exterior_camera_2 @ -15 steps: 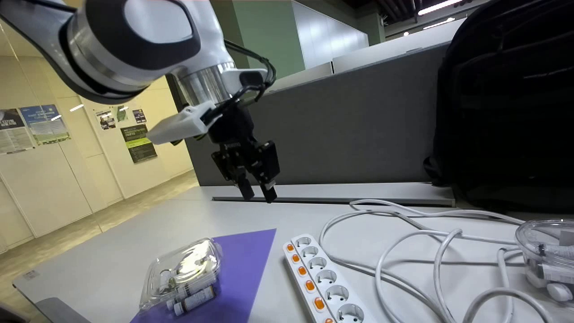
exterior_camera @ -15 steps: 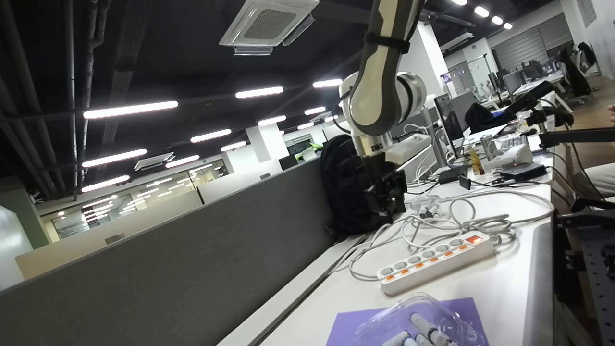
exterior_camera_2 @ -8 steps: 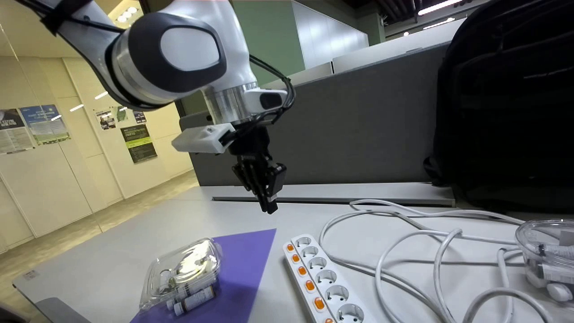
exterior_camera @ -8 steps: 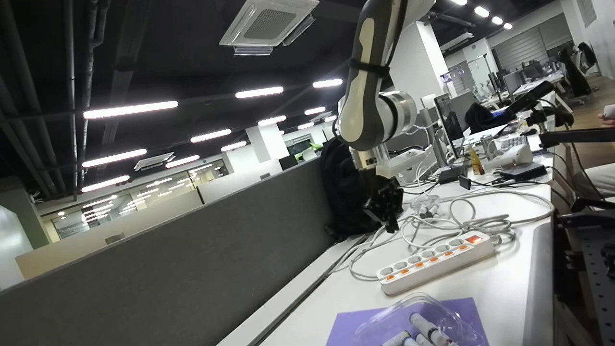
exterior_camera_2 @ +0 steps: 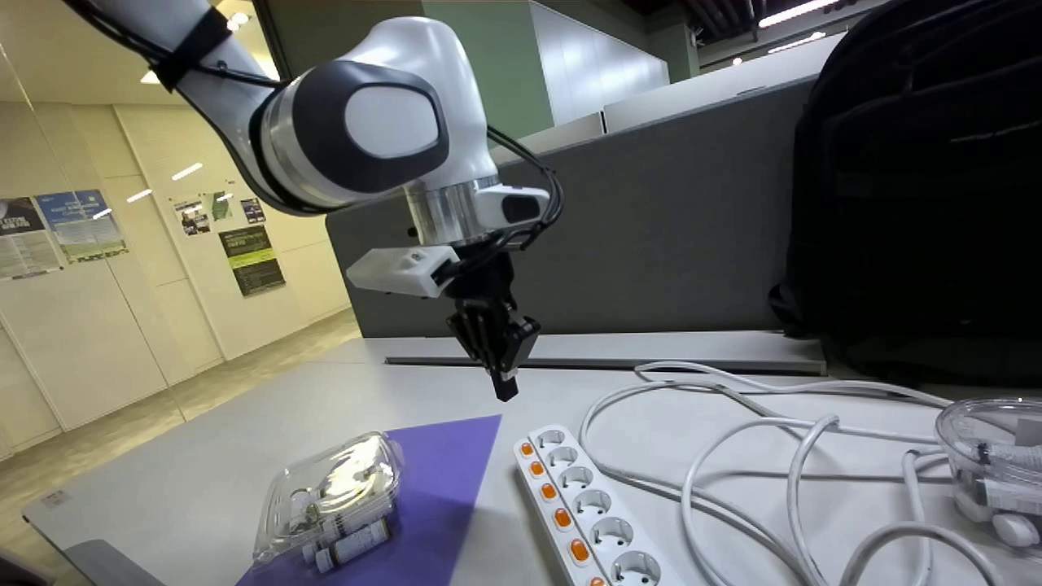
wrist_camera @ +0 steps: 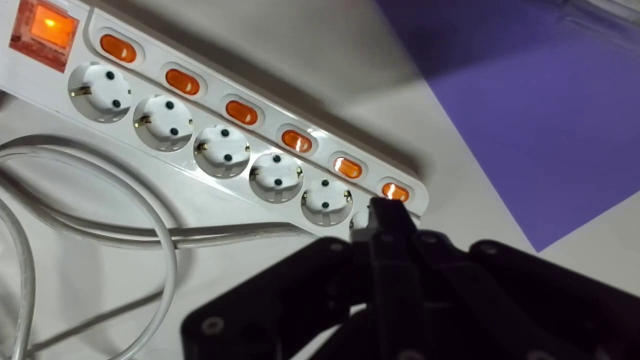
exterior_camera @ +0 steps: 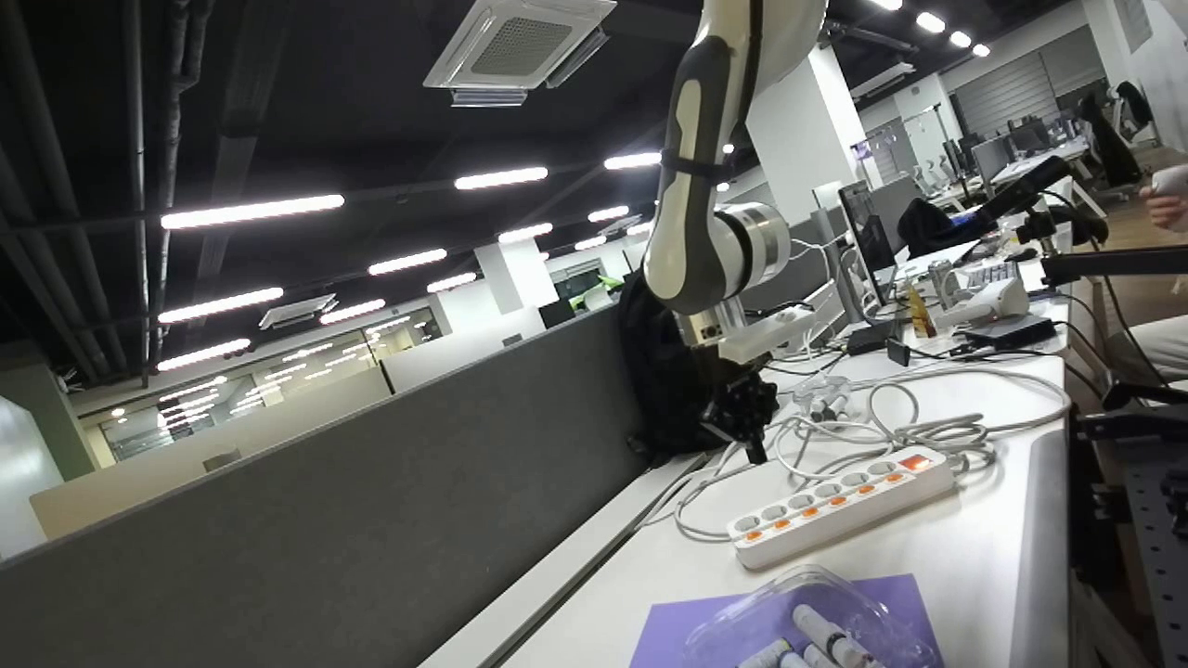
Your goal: Turn on the second switch from the left
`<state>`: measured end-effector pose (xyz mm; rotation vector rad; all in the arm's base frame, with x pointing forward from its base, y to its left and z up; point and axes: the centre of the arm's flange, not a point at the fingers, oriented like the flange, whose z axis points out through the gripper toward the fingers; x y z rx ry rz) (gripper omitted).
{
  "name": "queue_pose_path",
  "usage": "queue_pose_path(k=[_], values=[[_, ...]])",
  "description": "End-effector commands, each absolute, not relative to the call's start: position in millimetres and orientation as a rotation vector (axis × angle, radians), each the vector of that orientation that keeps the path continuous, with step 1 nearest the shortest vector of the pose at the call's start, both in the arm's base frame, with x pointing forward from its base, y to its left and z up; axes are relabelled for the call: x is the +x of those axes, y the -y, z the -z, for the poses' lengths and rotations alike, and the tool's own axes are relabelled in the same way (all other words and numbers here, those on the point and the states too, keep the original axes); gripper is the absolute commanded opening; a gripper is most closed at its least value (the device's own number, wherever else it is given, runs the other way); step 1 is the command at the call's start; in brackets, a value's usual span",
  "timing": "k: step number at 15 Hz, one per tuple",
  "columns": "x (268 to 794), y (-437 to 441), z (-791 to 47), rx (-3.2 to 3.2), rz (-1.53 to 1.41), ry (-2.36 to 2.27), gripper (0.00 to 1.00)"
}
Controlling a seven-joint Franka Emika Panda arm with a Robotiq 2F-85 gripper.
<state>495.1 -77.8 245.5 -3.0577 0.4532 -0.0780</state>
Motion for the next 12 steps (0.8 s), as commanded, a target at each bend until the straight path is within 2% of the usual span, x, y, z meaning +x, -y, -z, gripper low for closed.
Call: queue_pose_path(k=[1, 12], values=[[497, 78, -245, -3.058, 0.075, -0.454, 0.01], [498, 74, -198, -3.083, 0.093, -0.483, 0.0]])
